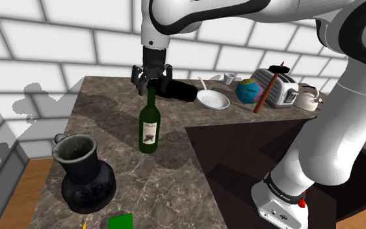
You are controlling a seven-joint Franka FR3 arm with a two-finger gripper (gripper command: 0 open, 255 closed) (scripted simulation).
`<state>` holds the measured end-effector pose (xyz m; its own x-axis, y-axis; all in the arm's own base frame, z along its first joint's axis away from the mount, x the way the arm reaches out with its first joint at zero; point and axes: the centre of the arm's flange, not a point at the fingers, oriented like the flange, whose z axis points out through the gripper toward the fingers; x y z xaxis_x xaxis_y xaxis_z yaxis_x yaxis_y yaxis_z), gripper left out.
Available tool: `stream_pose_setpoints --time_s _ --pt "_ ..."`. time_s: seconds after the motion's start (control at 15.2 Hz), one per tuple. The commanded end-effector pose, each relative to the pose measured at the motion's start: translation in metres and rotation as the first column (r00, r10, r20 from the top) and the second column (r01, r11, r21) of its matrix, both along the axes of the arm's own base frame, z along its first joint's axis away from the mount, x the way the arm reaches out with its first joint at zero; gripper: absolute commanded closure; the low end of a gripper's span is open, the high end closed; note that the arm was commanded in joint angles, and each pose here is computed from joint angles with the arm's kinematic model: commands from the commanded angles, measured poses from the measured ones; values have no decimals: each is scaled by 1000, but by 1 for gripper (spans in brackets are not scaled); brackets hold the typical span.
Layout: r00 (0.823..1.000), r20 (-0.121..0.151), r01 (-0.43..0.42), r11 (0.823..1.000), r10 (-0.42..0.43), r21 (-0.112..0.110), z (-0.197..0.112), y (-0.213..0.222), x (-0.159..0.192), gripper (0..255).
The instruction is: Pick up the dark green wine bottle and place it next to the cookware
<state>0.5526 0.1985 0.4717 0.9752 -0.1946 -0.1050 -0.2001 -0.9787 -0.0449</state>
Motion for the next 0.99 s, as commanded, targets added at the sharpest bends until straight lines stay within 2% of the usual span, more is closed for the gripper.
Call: stream_pose_setpoints --time_s 0.0,0.46,0.53,0.92 --pt "1000 0 0 1000 0 0 -8 0 0 0" --pt "1000 0 0 1000 0 0 -8 0 0 0" --pt "1000 0 0 1000 0 0 -8 0 0 255" --pt "1000 0 0 1000 0 0 -8 0 0 255"
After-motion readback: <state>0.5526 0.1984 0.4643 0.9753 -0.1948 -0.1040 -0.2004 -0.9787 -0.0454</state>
